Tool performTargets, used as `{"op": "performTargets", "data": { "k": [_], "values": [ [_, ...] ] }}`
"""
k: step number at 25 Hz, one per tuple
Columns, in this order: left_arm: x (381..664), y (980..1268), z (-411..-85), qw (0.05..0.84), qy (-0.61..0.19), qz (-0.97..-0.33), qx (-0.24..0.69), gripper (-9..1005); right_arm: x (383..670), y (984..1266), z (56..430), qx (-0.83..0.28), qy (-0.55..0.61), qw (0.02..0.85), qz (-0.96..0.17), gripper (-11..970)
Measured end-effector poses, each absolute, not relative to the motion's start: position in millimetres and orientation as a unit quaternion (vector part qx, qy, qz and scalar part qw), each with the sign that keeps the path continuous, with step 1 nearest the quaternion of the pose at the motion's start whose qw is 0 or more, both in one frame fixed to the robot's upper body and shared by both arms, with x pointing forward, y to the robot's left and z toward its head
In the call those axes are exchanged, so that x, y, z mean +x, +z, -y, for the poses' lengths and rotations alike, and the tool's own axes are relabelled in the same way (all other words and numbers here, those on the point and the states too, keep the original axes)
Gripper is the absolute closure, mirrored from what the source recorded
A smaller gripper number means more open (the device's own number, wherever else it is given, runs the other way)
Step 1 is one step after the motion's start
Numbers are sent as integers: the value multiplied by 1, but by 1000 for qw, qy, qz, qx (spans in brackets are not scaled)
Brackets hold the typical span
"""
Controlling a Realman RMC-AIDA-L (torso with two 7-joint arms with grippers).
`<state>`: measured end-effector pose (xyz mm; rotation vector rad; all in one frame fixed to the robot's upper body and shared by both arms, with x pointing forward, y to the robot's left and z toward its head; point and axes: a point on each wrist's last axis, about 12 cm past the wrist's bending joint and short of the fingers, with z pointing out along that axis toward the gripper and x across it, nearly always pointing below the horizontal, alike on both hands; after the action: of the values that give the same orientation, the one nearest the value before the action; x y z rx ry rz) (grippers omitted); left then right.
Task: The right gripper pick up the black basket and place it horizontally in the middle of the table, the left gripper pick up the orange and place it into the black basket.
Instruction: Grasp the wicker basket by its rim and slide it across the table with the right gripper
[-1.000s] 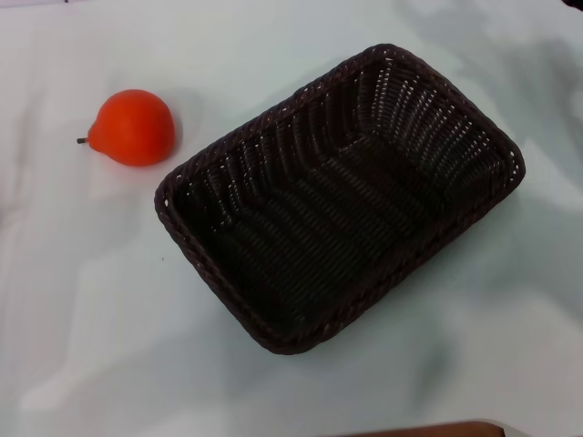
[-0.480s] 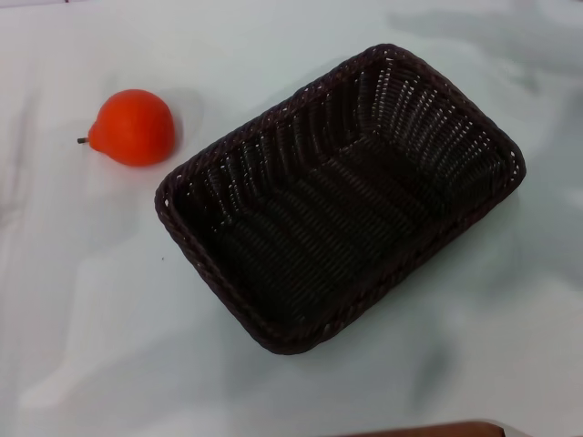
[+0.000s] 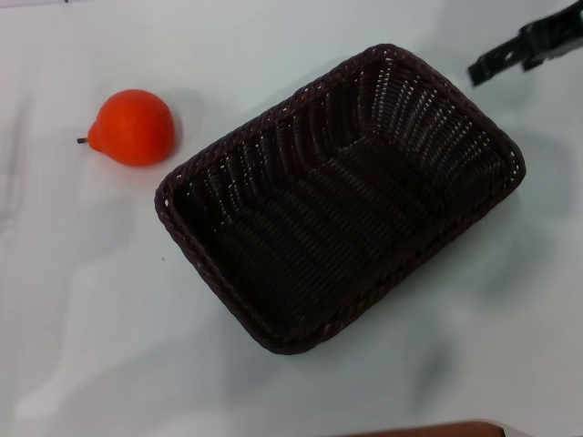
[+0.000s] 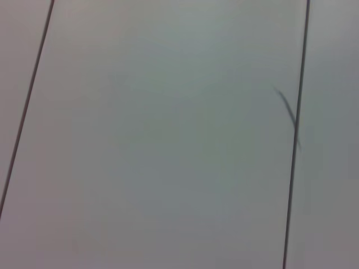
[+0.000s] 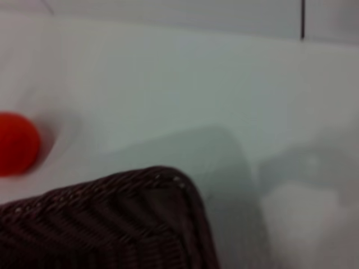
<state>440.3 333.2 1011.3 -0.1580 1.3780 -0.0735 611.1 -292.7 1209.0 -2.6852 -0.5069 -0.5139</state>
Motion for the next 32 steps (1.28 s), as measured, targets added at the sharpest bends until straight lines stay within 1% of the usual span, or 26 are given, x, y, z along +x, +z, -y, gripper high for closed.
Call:
{"op": "performTargets", "data": {
  "k": [3, 5, 6, 10, 14, 19, 25, 30, 32],
  "values": [
    [438, 1010, -334, 767, -33, -637, -74, 90, 613, 1202, 281, -949, -171, 188, 189, 36],
    [438, 1010, -334, 767, -33, -637, -74, 90, 614, 1191, 273, -947, -166, 199, 189, 14],
    [438, 1010, -334, 767, -33, -637, -74, 90, 614, 1191, 273, -947, -166, 199, 189, 14],
    [438, 1010, -334, 766, -32, -637, -75, 91, 614, 1167, 258, -947, -144, 213, 193, 15],
    [437, 1009, -335, 765, -31, -639, -76, 91, 613, 1152, 247, -948, -123, 210, 205, 15],
    [434, 1008, -336, 763, -29, -641, -78, 90, 611, 1149, 245, -946, -121, 218, 207, 67],
    [430, 1007, -337, 761, -26, -643, -80, 89, 608, 1150, 249, -947, -121, 221, 201, 279],
    [429, 1006, -337, 761, -26, -644, -81, 90, 607, 1148, 251, -948, -121, 221, 193, 527],
    [429, 1006, -337, 761, -26, -644, -81, 90, 607, 1149, 253, -949, -124, 222, 186, 566]
  ]
}}
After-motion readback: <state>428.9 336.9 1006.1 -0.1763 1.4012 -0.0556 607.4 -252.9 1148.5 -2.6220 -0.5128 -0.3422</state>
